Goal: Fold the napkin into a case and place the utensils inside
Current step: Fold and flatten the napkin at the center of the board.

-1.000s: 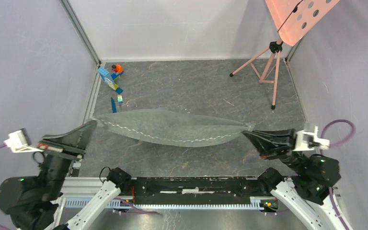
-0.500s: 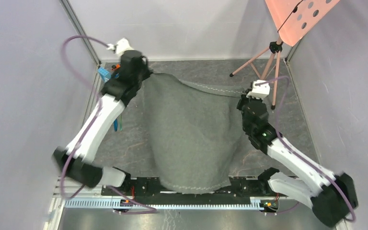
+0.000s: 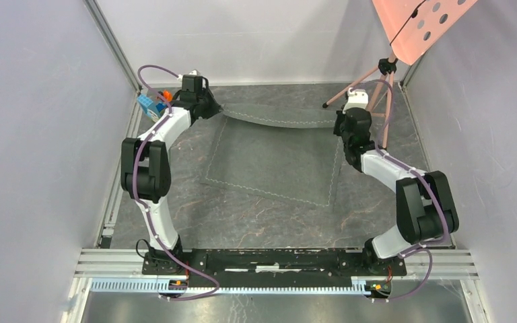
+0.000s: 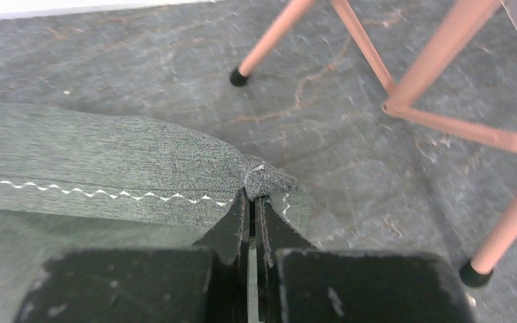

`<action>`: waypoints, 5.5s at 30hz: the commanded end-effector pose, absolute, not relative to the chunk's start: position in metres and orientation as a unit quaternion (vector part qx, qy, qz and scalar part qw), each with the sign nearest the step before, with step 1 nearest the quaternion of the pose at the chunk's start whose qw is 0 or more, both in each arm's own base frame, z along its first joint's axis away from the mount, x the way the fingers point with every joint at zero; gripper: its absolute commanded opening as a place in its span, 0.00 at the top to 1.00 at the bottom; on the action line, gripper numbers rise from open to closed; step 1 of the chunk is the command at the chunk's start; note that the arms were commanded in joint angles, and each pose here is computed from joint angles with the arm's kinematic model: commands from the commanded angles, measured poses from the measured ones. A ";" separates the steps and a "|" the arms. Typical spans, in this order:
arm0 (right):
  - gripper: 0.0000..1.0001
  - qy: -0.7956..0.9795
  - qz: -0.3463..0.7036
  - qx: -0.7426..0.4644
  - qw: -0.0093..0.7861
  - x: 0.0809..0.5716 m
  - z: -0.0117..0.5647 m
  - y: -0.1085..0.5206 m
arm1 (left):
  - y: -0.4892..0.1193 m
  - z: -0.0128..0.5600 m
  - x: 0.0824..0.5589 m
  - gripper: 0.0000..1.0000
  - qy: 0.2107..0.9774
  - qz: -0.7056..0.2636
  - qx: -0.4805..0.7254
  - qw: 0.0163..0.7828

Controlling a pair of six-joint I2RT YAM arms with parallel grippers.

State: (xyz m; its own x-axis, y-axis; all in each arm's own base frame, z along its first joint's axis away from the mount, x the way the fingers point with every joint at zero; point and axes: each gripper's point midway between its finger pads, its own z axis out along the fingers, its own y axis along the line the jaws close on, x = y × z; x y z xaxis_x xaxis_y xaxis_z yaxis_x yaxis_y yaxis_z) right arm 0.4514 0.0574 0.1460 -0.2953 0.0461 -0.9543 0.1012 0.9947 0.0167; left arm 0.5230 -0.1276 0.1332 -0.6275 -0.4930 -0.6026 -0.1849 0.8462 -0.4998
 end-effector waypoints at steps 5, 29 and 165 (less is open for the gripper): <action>1.00 0.841 0.164 -0.060 0.512 0.410 0.146 0.128 | -0.106 0.141 0.469 0.98 0.889 -0.202 -0.252 0.325; 1.00 0.874 0.197 -0.079 0.437 0.262 0.102 0.112 | -0.092 0.102 0.298 0.98 0.919 -0.186 -0.256 0.238; 0.37 0.897 0.191 -0.004 0.399 0.223 0.095 0.097 | -0.088 0.095 0.246 0.31 0.912 -0.195 -0.249 0.260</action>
